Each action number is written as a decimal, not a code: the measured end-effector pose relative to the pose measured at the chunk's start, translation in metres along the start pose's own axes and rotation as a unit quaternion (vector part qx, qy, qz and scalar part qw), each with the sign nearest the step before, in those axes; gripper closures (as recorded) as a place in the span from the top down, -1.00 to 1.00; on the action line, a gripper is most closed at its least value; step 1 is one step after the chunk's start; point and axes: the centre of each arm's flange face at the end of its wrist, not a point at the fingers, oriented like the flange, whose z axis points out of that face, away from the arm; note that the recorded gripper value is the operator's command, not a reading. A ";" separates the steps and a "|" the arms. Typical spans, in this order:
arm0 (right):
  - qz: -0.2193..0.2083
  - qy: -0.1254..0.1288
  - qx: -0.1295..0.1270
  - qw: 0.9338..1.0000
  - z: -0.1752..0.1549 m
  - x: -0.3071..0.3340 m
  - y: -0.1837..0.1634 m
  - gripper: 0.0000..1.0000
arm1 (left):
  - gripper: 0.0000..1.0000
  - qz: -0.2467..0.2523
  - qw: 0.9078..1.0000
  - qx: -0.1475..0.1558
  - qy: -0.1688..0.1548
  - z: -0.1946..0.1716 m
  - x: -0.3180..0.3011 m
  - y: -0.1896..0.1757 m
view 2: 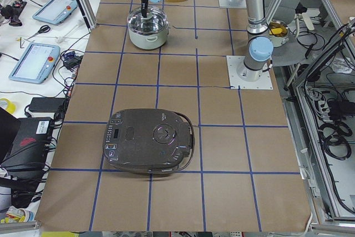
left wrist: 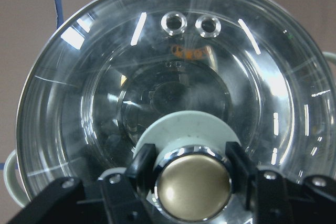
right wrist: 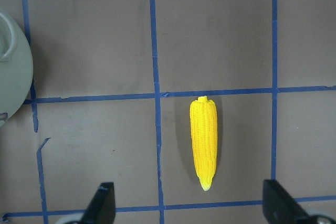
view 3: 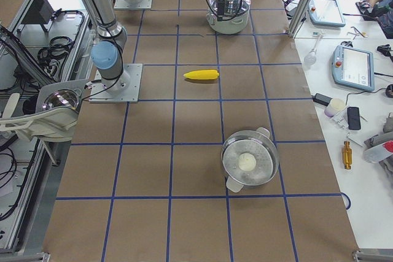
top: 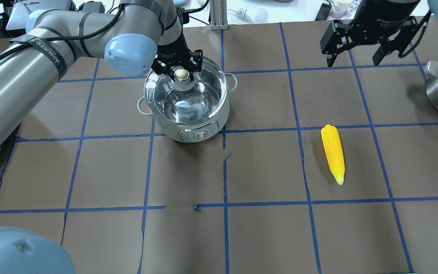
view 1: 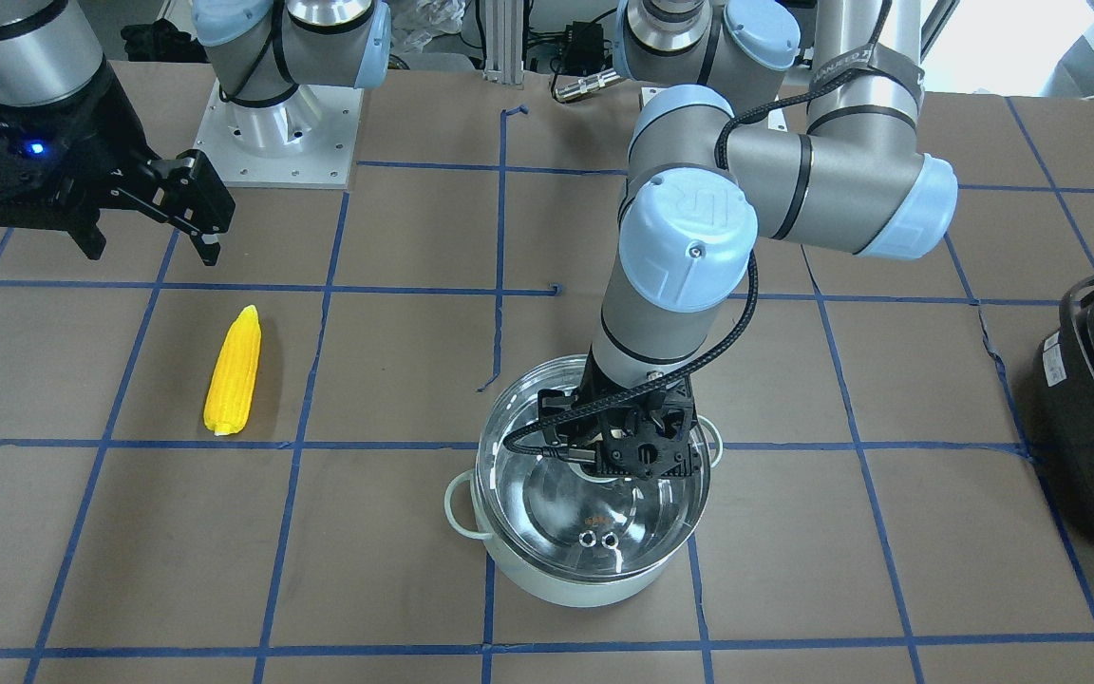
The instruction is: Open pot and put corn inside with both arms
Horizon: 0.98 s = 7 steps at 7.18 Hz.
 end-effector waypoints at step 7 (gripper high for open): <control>0.000 0.000 -0.001 1.000 0.001 0.000 0.000 1.00 | -0.58 0.055 0.998 -0.022 -0.009 -0.013 -0.327 -0.011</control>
